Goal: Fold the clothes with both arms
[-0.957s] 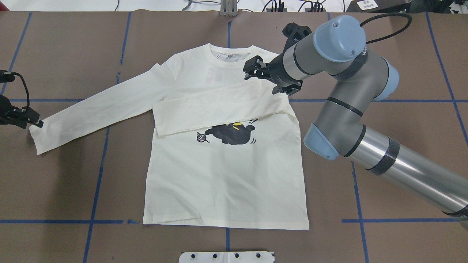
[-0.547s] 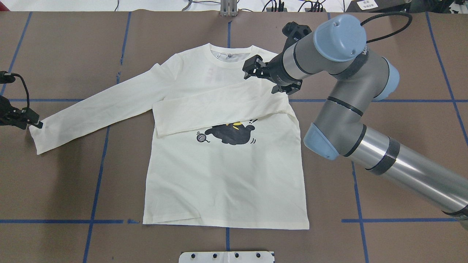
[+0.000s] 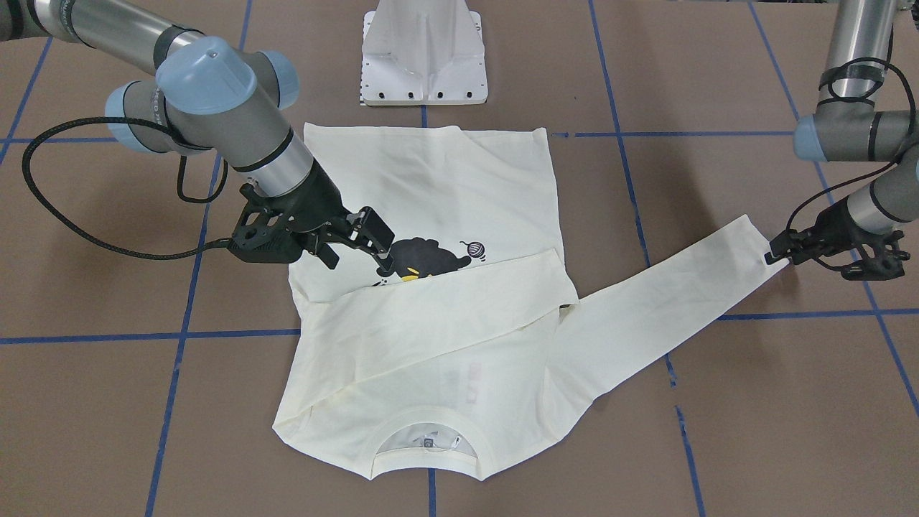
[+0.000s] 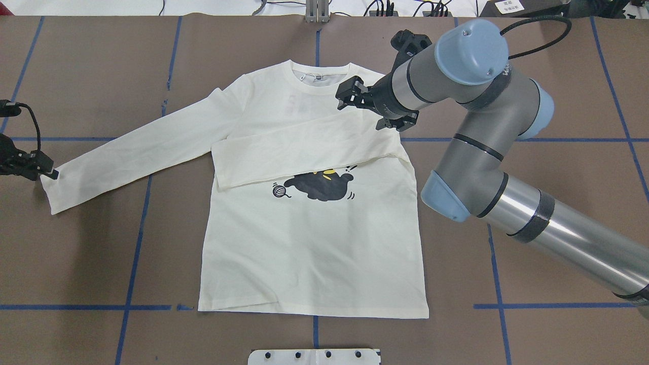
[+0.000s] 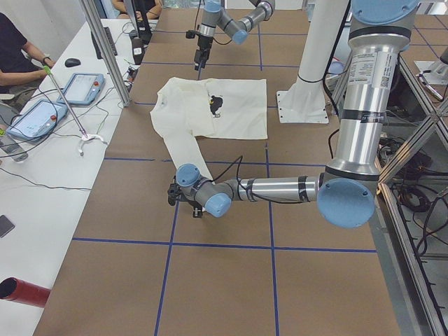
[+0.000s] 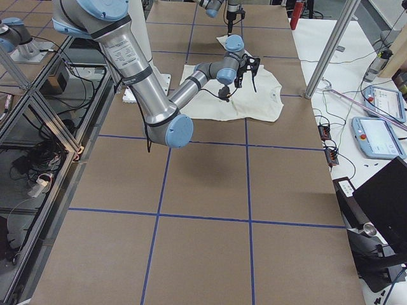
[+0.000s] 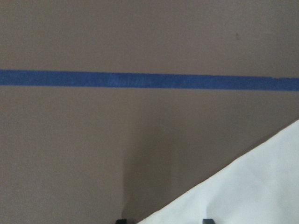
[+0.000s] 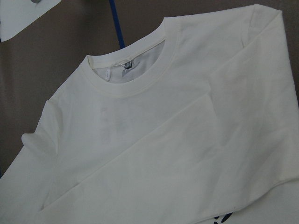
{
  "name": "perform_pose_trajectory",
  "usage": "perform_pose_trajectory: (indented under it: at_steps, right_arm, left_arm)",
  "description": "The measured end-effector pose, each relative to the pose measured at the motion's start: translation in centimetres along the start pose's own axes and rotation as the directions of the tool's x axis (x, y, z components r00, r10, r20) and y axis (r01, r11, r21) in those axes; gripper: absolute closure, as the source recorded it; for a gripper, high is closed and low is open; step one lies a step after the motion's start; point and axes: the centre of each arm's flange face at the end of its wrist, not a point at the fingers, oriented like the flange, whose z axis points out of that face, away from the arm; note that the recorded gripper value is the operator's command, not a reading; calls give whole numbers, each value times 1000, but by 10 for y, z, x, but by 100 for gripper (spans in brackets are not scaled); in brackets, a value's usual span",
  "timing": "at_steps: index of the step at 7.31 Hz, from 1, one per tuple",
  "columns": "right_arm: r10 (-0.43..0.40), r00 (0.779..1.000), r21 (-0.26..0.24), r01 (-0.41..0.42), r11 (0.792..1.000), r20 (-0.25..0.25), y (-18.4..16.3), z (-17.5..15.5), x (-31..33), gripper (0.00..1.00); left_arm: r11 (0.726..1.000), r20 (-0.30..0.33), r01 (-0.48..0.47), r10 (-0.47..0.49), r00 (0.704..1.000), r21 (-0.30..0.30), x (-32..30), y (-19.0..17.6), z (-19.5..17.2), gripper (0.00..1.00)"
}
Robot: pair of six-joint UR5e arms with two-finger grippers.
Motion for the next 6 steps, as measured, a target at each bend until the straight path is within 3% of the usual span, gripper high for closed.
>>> perform_pose_trajectory:
  at_steps: [2, 6]
  right_arm:
    - [-4, 1000, -2, 4, 1000, 11, 2, -6, -3, 1]
    - [-7, 1000, -1, 7, 1000, 21, 3, -11, -6, 1]
  left_arm:
    - [1000, 2, 8, -8, 1000, -3, -1, 0, 1, 100]
    - [1000, -39, -24, 24, 999, 9, 26, -6, -12, 100]
